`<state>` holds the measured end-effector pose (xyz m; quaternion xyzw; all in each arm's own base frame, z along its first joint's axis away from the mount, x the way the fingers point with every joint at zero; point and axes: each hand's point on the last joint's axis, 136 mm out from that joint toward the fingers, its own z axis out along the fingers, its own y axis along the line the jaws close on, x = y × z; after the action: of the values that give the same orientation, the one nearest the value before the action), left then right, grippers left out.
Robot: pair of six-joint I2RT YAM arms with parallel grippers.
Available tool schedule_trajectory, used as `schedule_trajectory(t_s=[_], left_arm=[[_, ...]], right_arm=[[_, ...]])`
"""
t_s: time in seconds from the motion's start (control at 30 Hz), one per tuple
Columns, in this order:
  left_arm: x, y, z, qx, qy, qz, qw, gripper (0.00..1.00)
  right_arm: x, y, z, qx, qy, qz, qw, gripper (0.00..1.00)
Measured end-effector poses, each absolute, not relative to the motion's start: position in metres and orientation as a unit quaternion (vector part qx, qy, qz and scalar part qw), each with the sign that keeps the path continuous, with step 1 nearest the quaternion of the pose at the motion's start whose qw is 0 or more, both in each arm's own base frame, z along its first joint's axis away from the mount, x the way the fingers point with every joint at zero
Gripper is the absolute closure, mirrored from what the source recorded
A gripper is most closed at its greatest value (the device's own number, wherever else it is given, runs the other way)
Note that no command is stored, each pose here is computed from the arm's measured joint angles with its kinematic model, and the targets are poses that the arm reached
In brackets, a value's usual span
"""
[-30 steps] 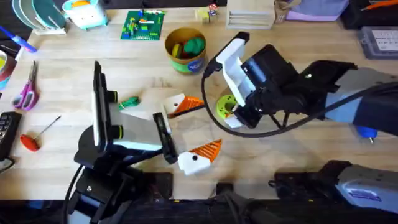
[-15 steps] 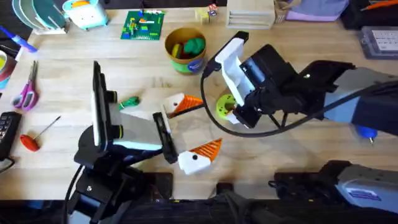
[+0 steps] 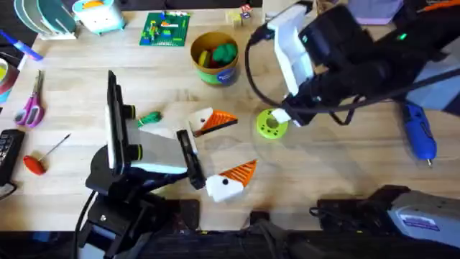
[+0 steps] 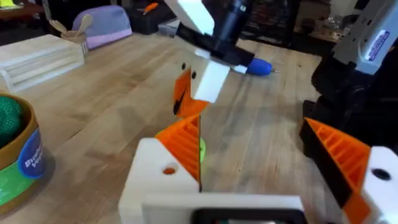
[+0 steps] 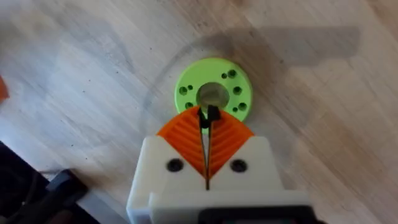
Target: Pick up the gripper from the table and insert it into the empty holder that is missing its gripper. Then pick up a screw, insert it into the mounting hole, and use the screwdriver to tighten it. Finally, clean up the table by picking up the vegetable and placing it into the bucket.
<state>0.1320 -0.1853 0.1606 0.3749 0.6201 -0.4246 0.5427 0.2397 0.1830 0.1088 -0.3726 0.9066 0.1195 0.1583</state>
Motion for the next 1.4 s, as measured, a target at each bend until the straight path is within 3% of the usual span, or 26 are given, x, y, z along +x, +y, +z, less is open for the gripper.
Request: schedule_trajectory(t_s=[0.6,0.83,1.07,1.4], left_arm=[[0.132,-0.185,0.161,0.374,0.620,-0.424,0.543,0.008],[0.132,-0.185,0.161,0.374,0.620,-0.424,0.543,0.008],[0.132,-0.185,0.161,0.374,0.620,-0.424,0.543,0.008],[0.132,-0.185,0.161,0.374,0.620,-0.424,0.543,0.008]], right_arm=[[0.257,0.212,0.249,-0.390,0.888,0.141,0.197,0.995],[0.251,0.262,0.263,-0.450,0.864,0.137,0.180,0.995],[0.225,0.301,0.283,-0.503,0.826,0.153,0.204,0.995],[0.203,0.333,0.250,-0.547,0.811,0.130,0.164,0.995]])
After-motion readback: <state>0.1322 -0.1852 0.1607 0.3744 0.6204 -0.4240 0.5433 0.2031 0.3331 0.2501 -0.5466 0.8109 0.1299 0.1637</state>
